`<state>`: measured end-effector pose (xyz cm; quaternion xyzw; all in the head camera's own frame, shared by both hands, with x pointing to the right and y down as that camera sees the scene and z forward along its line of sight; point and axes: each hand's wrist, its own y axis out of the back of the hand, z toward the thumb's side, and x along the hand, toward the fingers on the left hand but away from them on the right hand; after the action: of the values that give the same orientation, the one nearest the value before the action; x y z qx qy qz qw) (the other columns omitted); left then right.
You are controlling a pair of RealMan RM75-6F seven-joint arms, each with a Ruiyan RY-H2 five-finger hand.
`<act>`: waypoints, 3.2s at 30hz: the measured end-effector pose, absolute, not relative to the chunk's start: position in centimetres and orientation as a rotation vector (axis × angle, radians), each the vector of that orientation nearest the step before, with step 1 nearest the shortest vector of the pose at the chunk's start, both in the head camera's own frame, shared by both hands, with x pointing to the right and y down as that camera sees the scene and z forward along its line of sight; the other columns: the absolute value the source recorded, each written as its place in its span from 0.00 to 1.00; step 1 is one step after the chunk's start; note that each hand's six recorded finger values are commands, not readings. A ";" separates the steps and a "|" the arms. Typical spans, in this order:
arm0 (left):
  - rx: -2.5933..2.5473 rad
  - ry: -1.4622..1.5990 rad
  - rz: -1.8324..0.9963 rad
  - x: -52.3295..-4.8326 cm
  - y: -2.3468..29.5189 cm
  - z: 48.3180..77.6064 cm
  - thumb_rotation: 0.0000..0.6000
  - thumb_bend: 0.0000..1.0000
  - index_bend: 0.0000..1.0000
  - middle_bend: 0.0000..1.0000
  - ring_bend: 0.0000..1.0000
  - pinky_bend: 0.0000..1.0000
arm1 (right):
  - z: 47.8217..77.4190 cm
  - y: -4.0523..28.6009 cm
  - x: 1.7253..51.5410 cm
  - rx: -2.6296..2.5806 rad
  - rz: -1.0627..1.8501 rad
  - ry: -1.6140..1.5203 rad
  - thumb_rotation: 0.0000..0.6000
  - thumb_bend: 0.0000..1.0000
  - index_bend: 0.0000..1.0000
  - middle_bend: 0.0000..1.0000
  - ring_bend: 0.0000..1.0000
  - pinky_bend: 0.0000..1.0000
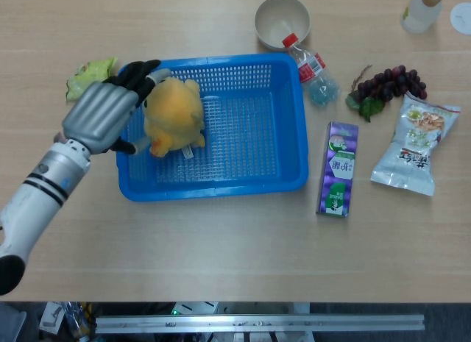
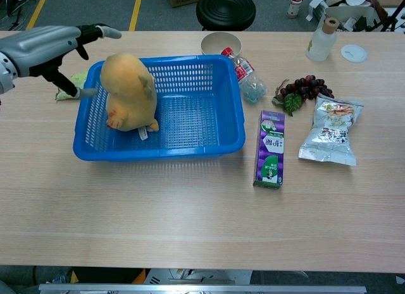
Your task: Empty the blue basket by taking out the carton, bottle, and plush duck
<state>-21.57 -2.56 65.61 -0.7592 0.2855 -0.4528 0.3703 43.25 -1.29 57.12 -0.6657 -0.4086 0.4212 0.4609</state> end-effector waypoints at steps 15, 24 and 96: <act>-2.004 0.627 -1.246 -17.4 -4.7 68.8 1.00 0.25 0.02 0.00 0.10 0.33 | 57.6 -0.9 43.8 -1.662 1.052 -1.016 1.00 0.31 0.02 0.23 0.20 0.48; -2.063 0.769 -1.190 -17.2 -5.3 69.3 1.00 0.25 0.47 0.35 0.56 0.58 | 58.4 -0.8 44.0 -1.682 1.060 -1.026 1.00 0.31 0.03 0.24 0.20 0.48; -1.733 1.025 -1.466 -32.3 -2.3 64.8 1.00 0.24 0.00 0.00 0.00 0.17 | 59.5 -0.2 44.3 -1.716 1.066 -1.030 1.00 0.31 0.02 0.24 0.20 0.48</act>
<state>-32.28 -2.28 64.81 -0.6593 0.3900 -0.5576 0.3199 44.29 -0.23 59.46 -0.6857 -0.4115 0.4260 0.4232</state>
